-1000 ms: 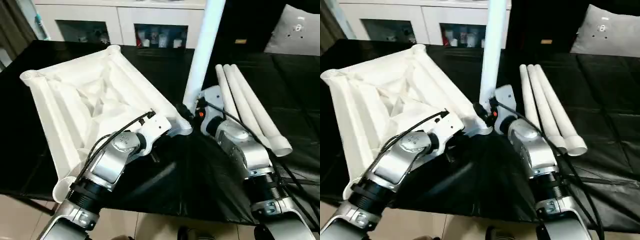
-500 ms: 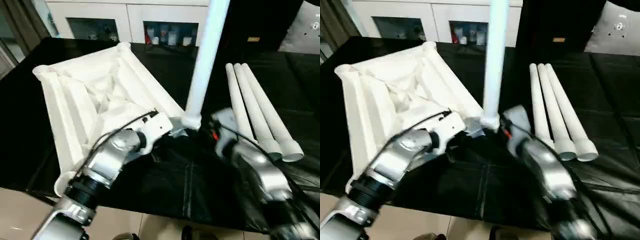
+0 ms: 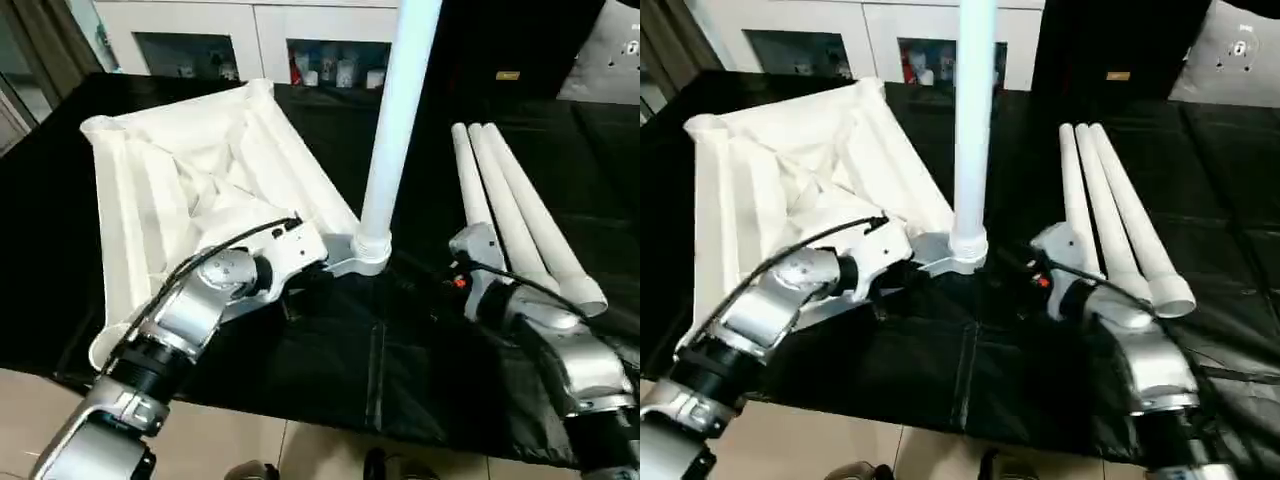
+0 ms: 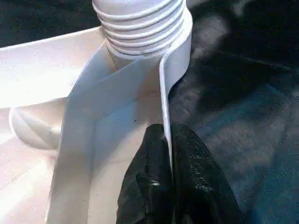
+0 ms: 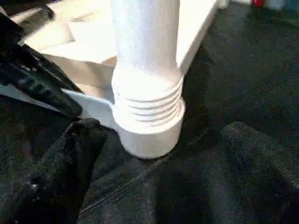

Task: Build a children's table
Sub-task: Rotate leg to tighten

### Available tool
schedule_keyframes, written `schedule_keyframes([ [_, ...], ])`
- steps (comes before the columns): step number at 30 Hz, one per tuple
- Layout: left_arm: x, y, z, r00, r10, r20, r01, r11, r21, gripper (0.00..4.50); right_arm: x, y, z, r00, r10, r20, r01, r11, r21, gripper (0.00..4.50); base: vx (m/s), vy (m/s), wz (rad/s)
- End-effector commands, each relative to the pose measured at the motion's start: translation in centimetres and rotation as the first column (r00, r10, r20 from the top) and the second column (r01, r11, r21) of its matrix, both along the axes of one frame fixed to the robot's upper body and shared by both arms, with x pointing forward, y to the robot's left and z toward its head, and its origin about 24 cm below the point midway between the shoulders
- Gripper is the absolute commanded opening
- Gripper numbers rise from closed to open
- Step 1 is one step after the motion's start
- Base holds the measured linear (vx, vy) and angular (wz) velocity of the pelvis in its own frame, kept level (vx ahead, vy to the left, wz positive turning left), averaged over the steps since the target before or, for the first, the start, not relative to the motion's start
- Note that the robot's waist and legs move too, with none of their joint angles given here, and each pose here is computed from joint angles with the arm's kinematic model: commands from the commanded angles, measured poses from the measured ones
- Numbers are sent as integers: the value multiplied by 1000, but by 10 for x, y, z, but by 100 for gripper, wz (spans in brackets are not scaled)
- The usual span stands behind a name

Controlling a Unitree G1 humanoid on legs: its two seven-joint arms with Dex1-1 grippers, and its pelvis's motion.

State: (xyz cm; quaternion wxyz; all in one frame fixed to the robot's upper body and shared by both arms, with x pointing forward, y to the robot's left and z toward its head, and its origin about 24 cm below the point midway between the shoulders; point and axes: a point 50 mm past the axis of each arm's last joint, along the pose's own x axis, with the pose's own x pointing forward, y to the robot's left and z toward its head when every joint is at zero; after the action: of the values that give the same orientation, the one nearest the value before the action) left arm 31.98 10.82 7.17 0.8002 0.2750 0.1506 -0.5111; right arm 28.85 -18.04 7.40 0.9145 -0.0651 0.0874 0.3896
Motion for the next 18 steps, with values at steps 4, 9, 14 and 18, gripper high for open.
schedule_keyframes([
  [4,-6,3,0,981,-193,18,191,980,62,0,-4,2,13,991,129,34,-128,991,-26,447,0,0,0],
  [9,-10,4,-2,957,-291,-5,290,951,103,0,-7,5,12,972,231,29,-228,969,-96,447,0,0,0],
  [14,-14,1,-1,934,-356,-17,356,929,101,0,-7,10,11,955,297,7,-295,951,-87,431,0,0,0],
  [18,-15,-1,0,919,-393,-18,393,914,101,0,-7,13,10,945,327,-11,-327,942,-76,413,0,0,0],
])
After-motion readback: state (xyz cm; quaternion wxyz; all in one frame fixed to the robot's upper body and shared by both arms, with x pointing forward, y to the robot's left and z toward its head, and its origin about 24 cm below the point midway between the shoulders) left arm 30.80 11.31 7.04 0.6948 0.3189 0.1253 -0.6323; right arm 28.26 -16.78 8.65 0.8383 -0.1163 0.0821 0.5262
